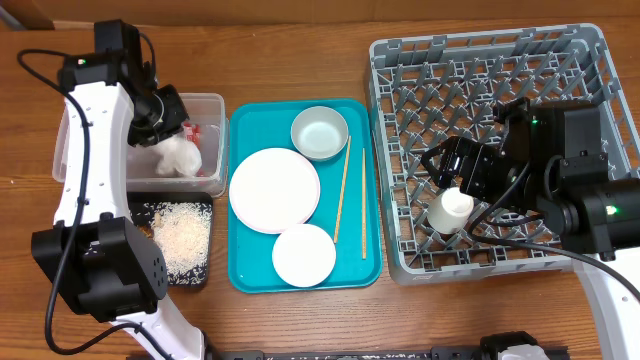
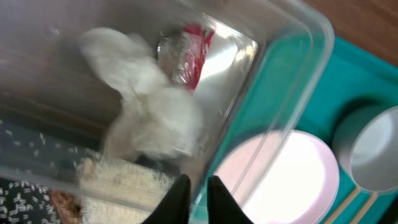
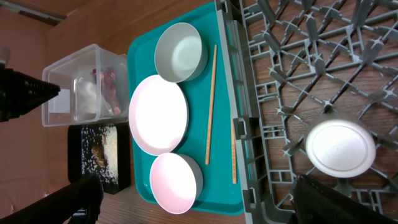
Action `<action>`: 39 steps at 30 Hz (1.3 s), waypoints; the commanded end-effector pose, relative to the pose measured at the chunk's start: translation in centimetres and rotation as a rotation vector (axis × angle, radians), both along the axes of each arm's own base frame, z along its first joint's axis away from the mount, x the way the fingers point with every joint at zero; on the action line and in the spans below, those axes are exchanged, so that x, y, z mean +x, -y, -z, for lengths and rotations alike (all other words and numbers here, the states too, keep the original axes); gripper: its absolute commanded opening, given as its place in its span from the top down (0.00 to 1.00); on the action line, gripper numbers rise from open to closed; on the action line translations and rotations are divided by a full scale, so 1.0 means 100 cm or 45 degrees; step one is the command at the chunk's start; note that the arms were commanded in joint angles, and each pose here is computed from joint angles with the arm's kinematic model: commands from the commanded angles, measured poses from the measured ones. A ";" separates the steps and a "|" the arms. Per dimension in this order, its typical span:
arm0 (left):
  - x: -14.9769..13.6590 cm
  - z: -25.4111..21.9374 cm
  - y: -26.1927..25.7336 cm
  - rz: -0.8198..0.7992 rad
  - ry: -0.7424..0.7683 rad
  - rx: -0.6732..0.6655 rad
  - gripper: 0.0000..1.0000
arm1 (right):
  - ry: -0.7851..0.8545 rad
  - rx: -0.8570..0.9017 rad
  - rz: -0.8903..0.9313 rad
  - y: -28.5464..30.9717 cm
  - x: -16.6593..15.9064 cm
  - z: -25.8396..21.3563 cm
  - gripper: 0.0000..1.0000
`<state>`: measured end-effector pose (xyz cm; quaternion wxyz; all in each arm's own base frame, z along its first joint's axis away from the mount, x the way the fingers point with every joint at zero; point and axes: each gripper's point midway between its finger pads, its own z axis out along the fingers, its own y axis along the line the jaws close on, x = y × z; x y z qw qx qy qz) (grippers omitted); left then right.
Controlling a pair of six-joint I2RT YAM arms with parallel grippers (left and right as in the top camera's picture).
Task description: Sort waste into correct bins and load items into the dishwasher
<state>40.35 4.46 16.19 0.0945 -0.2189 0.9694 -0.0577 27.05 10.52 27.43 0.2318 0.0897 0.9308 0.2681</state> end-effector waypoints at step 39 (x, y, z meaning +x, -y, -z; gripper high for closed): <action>-0.118 -0.280 0.132 0.603 1.181 0.096 0.00 | 0.017 -0.010 -0.005 0.000 0.002 -0.002 0.00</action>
